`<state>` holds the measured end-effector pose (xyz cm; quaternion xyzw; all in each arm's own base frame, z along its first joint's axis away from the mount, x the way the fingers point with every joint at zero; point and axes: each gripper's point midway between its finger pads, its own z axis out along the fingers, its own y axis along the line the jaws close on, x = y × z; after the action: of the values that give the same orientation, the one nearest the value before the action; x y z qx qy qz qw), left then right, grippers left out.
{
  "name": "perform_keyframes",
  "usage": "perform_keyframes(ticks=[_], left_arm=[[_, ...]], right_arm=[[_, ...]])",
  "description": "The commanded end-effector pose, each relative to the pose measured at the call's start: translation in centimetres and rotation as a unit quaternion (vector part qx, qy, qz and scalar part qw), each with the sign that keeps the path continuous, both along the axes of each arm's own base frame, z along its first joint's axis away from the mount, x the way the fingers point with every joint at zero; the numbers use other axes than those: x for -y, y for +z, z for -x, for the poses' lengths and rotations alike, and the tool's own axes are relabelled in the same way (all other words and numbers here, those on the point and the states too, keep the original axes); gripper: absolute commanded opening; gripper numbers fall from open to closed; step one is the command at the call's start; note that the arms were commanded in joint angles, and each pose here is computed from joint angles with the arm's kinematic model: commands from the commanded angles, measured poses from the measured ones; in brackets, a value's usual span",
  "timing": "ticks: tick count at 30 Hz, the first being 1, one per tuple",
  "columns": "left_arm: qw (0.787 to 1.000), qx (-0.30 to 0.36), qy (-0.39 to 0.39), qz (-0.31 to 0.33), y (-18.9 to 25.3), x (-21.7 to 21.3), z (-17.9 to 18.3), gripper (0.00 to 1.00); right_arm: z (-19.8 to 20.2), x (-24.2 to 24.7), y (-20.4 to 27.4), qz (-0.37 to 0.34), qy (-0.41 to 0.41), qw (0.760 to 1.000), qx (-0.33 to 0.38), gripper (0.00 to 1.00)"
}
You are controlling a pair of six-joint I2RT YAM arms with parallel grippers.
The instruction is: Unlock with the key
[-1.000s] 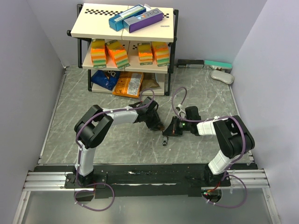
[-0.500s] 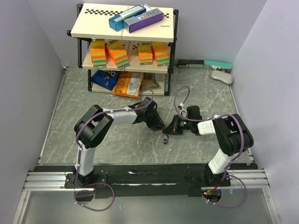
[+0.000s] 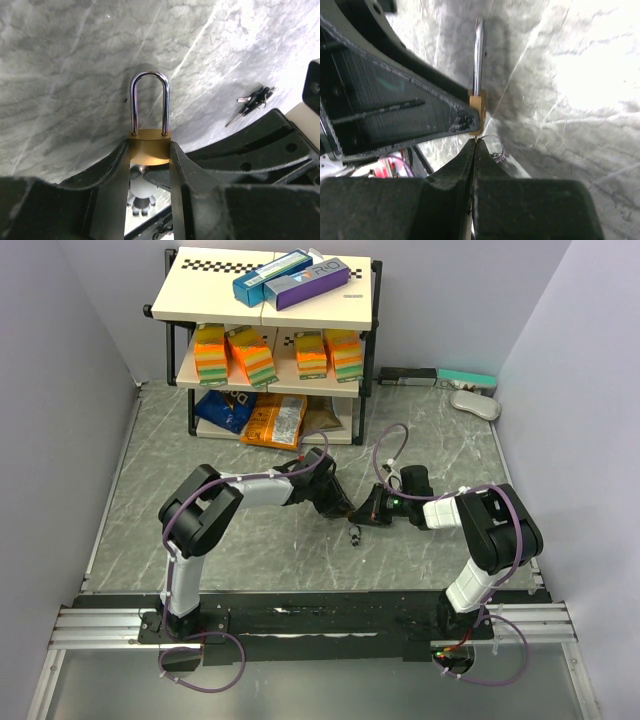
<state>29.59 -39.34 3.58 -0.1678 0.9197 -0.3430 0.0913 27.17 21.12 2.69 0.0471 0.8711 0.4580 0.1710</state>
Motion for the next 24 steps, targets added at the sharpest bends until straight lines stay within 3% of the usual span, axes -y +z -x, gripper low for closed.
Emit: perform_keyframes(ticks=[1, 10, 24], left_arm=[[0.999, -0.035, -0.027, 0.026, 0.9, 1.5, 2.3, 0.01], [0.998, -0.037, -0.038, 0.045, 2.1, 3.0, 2.5, 0.01], [0.990, 0.057, -0.056, 0.113, 6.9, 3.7, 1.5, 0.01]], right_arm=[[-4.4, 0.7, 3.1, 0.001, -0.051, 0.993, 0.106, 0.00], [-5.7, 0.6, 4.4, -0.015, -0.070, 0.989, 0.130, 0.00], [-5.8, 1.3, 6.9, -0.063, -0.077, 0.988, 0.117, 0.00]])
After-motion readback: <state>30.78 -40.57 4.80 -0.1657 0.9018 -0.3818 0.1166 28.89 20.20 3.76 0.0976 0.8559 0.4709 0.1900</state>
